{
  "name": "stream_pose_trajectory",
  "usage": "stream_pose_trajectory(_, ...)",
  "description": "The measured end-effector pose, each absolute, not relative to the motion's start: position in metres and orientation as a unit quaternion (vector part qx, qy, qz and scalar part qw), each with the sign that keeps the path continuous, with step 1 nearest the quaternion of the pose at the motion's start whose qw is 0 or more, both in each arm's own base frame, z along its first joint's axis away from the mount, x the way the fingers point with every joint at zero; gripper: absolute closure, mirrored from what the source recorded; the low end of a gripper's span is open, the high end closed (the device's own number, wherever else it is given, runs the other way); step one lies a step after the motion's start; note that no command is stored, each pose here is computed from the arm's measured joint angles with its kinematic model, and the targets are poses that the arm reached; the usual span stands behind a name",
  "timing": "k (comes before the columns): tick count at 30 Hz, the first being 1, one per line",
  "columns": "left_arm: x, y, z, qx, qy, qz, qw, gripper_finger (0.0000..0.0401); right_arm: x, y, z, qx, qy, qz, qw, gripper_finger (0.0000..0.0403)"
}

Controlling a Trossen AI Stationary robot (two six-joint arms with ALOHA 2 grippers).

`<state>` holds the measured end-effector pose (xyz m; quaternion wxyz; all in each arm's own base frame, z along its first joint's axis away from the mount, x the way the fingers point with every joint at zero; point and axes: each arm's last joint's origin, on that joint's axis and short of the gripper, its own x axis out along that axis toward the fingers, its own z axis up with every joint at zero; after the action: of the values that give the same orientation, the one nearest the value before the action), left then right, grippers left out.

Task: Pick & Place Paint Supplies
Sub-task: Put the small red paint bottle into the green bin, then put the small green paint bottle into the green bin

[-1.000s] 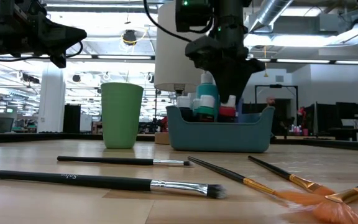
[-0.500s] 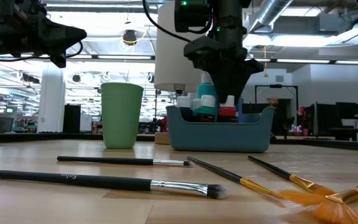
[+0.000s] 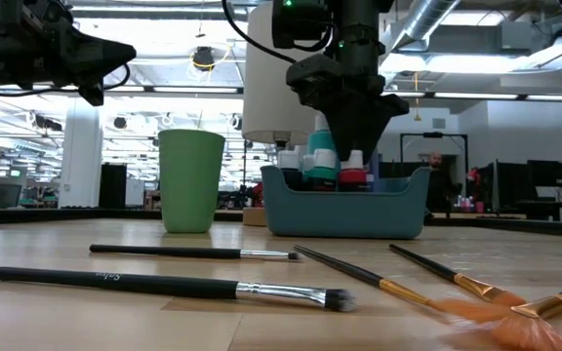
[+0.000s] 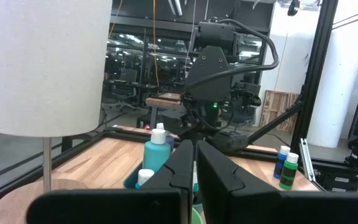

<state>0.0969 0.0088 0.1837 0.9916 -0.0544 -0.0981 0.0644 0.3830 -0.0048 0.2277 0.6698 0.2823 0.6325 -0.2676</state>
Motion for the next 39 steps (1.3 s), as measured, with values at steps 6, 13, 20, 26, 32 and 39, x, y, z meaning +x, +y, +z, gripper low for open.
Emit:
stream_pose_trajectory(6,0.097,0.009,0.184,-0.054,-0.098,0.064,0.992,0.0393,0.383,-0.005,0.228,0.282,0.633,-0.268,0.670,0.0207)
stream_pose_trajectory(13,0.097,0.009,0.184,-0.055,-0.098,0.064,0.992,0.0393,0.382,-0.005,0.230,0.285,0.630,-0.269,0.670,0.0195)
stream_pose_trajectory(20,0.097,0.009,0.184,-0.054,-0.099,0.064,0.991,0.0393,0.379,-0.005,0.238,0.288,0.622,-0.267,0.677,0.0205)
stream_pose_trajectory(26,0.097,0.009,0.185,-0.054,-0.103,0.064,0.991,0.0393,0.376,-0.005,0.245,0.290,0.618,-0.265,0.681,0.0211)
stream_pose_trajectory(32,0.097,0.009,0.185,-0.054,-0.106,0.064,0.991,0.0393,0.364,-0.004,0.269,0.294,0.601,-0.255,0.698,0.0211)
stream_pose_trajectory(39,0.097,0.009,0.185,-0.054,-0.107,0.064,0.991,0.0393,0.331,0.020,0.306,0.304,0.598,-0.260,0.695,0.0215)
